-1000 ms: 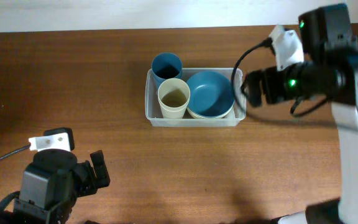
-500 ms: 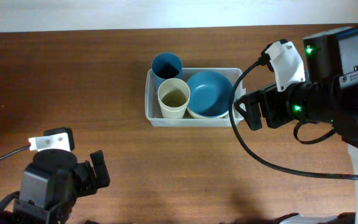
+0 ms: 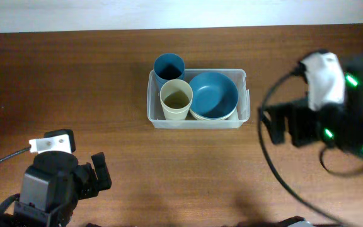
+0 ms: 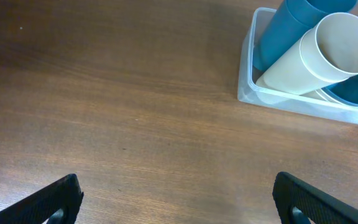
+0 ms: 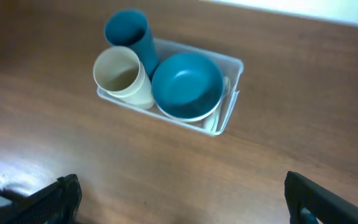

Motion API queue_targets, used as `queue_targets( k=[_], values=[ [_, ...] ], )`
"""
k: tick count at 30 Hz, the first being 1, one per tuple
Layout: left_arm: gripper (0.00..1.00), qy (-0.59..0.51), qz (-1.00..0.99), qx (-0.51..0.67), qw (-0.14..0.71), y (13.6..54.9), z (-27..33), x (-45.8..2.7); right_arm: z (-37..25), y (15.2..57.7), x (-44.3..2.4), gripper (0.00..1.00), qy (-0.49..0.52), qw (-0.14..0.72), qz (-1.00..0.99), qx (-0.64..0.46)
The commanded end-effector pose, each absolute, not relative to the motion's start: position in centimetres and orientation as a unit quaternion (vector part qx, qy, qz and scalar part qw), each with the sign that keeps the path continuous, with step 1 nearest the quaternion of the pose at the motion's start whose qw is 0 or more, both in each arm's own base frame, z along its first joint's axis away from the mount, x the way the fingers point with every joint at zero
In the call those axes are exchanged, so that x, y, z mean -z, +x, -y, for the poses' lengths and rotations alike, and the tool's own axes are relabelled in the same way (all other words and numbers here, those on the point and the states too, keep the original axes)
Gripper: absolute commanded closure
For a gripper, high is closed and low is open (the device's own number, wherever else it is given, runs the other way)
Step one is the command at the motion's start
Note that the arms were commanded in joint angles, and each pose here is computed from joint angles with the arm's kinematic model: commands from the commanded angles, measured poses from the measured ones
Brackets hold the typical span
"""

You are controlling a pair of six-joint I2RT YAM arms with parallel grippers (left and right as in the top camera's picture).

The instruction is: Pack container

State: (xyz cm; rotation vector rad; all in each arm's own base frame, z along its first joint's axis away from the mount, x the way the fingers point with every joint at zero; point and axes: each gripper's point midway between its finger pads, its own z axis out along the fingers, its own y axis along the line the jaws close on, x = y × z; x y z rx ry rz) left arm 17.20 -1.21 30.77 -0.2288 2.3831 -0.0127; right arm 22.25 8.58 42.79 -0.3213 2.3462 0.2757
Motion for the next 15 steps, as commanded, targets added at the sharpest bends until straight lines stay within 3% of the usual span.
queue_targets(
  k=[1, 9, 15],
  values=[
    [0.00, -0.096, -0.926, 0.001, 0.366, 17.2, 1.0, -30.7, -6.5, 19.2, -44.9, 0.01, -0.103, 0.422, -0.896, -0.093],
    [0.00, -0.096, -0.926, 0.001, 0.366, 17.2, 1.0, -30.7, -2.2, 16.3, -43.1, 0.01, 0.003, 0.447, -0.893, -0.048],
    [0.00, -0.096, -0.926, 0.001, 0.366, 17.2, 1.0, -30.7, -0.6, 17.4, -38.5, 0.01, 0.024, 0.484, -0.875, -0.020]
  ],
)
